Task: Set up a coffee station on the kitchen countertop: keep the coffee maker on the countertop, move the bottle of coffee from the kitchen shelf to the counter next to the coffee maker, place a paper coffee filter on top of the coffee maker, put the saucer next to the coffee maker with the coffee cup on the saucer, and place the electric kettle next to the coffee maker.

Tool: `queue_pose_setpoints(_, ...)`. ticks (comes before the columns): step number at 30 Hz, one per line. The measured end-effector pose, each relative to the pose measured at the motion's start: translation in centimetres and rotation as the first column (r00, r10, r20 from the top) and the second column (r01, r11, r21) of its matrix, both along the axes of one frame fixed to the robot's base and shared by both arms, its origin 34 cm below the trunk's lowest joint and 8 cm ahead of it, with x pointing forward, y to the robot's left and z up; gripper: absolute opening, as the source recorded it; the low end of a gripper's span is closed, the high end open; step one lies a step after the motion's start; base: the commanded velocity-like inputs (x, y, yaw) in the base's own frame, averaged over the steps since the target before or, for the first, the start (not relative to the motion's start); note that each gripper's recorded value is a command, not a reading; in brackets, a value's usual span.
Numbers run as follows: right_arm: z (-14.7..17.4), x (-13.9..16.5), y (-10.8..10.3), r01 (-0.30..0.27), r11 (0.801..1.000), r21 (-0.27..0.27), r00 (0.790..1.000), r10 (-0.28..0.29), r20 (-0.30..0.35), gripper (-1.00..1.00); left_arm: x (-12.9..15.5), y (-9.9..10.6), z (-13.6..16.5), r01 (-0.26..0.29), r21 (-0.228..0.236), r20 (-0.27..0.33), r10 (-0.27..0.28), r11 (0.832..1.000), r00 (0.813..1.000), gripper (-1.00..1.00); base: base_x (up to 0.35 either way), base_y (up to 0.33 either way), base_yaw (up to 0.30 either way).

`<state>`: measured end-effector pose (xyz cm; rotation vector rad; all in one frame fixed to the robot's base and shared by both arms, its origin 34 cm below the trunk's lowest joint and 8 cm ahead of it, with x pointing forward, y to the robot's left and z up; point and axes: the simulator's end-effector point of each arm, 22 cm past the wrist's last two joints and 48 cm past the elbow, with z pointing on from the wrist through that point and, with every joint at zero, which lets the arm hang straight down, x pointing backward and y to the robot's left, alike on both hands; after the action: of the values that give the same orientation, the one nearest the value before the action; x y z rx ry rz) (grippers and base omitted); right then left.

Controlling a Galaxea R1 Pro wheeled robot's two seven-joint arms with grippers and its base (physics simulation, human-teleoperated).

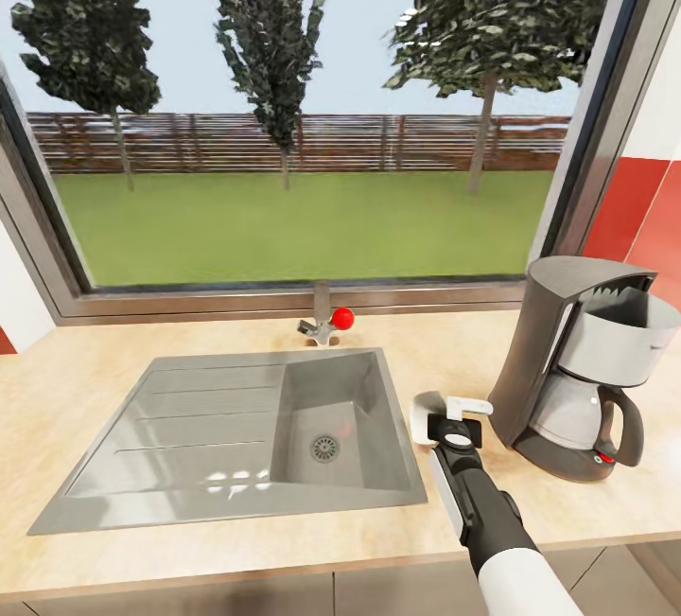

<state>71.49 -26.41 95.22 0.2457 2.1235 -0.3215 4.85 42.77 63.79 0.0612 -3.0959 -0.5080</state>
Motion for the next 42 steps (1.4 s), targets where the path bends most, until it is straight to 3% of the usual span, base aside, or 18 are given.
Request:
queue_pose_setpoints(37, 0.2, 0.1, 0.0, 0.002, 1.0, 0.002, 1.0, -0.002, 0.005, -1.0, 0.0, -0.1, 0.0, 0.0, -0.002, 0.0, 0.0, 1.0, 1.0, 1.0, 0.0, 0.0, 0.0)
queue_pose_setpoints(40, 1.6, 0.5, -0.2, 0.007, 1.0, 0.005, 0.999, -0.007, 0.036, -1.0, 0.1, -0.2, -0.1, 0.0, -0.003, 0.002, 0.0, 1.0, 1.0, 1.0, 0.0, 0.0, 0.0)
queue_pose_setpoints(42, 5.3, 1.6, -0.6, 0.017, 1.0, 0.008, 0.993, -0.017, 0.116, -1.0, 0.2, -0.3, -0.1, 0.002, -0.004, 0.004, -0.002, 1.0, 1.0, 1.0, 0.0, 0.0, 0.0)
